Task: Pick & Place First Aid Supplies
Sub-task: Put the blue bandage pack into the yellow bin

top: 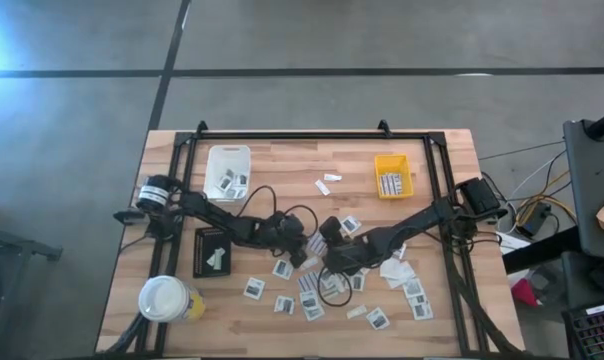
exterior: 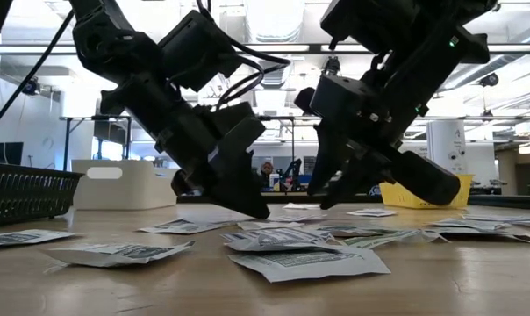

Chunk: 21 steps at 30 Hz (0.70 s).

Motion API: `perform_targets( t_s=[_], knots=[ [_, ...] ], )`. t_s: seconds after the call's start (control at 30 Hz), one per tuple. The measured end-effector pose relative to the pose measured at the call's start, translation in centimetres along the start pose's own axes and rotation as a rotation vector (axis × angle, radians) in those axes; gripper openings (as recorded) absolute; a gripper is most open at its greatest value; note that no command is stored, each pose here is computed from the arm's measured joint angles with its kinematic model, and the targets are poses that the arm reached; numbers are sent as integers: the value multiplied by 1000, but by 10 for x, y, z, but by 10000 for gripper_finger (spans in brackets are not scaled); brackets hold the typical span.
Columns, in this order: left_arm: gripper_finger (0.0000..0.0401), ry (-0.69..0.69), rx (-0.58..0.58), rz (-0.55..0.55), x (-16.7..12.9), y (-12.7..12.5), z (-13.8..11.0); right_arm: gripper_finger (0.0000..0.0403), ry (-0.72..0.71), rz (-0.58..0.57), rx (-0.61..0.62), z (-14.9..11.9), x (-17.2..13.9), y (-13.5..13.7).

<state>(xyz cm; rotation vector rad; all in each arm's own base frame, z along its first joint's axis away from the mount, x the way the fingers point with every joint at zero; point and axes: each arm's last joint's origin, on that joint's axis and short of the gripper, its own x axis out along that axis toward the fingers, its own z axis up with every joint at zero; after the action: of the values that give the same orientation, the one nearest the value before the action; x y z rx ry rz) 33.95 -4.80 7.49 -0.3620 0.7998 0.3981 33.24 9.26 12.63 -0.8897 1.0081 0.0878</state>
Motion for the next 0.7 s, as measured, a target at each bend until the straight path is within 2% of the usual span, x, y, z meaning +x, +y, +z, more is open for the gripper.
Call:
perform_targets(
  t_s=[0.27,0.53,0.7],
  knots=[
    [71,-5,110,10,0,-1,-2,109,-4,-2,-11,1,0,-1],
    [71,-7,105,12,0,-1,-2,109,2,32,-203,-6,4,6],
    [71,-7,86,12,0,-1,-2,109,-10,26,-204,-6,4,7]
  ],
)
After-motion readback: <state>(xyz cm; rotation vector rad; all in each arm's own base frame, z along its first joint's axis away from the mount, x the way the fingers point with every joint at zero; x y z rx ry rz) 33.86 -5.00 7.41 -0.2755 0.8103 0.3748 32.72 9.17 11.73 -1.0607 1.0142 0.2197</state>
